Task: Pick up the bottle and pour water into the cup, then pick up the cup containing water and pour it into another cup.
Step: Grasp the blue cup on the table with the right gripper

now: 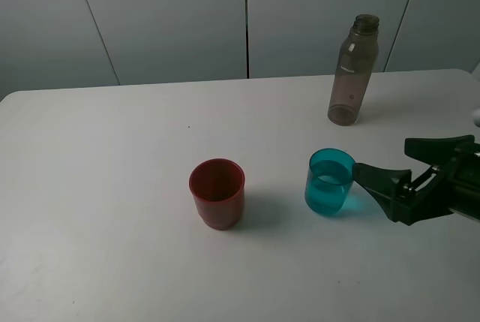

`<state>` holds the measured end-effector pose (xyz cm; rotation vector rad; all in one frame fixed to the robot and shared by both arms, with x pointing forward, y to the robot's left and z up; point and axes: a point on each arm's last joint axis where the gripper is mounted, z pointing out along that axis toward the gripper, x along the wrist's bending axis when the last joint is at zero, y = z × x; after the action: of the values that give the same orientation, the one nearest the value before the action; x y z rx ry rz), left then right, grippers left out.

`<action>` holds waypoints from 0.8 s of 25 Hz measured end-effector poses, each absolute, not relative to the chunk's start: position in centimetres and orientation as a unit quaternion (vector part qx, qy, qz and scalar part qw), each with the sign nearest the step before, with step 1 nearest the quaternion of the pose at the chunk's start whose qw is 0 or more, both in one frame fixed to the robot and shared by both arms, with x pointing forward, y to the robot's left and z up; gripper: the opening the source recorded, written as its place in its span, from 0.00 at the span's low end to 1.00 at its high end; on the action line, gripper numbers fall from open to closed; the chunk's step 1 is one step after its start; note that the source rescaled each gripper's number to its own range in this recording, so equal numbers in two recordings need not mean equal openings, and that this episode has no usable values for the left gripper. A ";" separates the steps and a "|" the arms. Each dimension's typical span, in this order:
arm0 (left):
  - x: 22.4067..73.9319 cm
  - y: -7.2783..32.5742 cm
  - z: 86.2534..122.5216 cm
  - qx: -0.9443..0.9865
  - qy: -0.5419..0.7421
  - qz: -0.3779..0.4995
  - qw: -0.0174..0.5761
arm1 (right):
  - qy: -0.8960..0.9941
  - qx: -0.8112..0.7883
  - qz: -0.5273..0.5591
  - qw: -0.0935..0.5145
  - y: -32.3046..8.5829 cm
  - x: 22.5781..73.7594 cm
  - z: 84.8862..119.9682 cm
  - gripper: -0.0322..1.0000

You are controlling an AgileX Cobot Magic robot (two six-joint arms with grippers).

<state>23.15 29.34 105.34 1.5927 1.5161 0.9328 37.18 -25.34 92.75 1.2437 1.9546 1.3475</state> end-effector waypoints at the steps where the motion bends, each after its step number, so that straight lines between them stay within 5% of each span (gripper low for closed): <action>1: 23.2 29.3 105.3 0.620 0.590 0.363 0.368 | 0.710 0.452 0.489 0.228 -25.3 37.2 92.7 1.00; 20: 23.2 29.3 105.3 0.620 0.590 0.363 0.368 | 0.735 0.444 0.466 0.214 -25.3 36.6 92.1 1.00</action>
<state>23.15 29.34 105.34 1.5927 1.5161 0.9328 36.61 -25.30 92.07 1.2327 2.0377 1.2928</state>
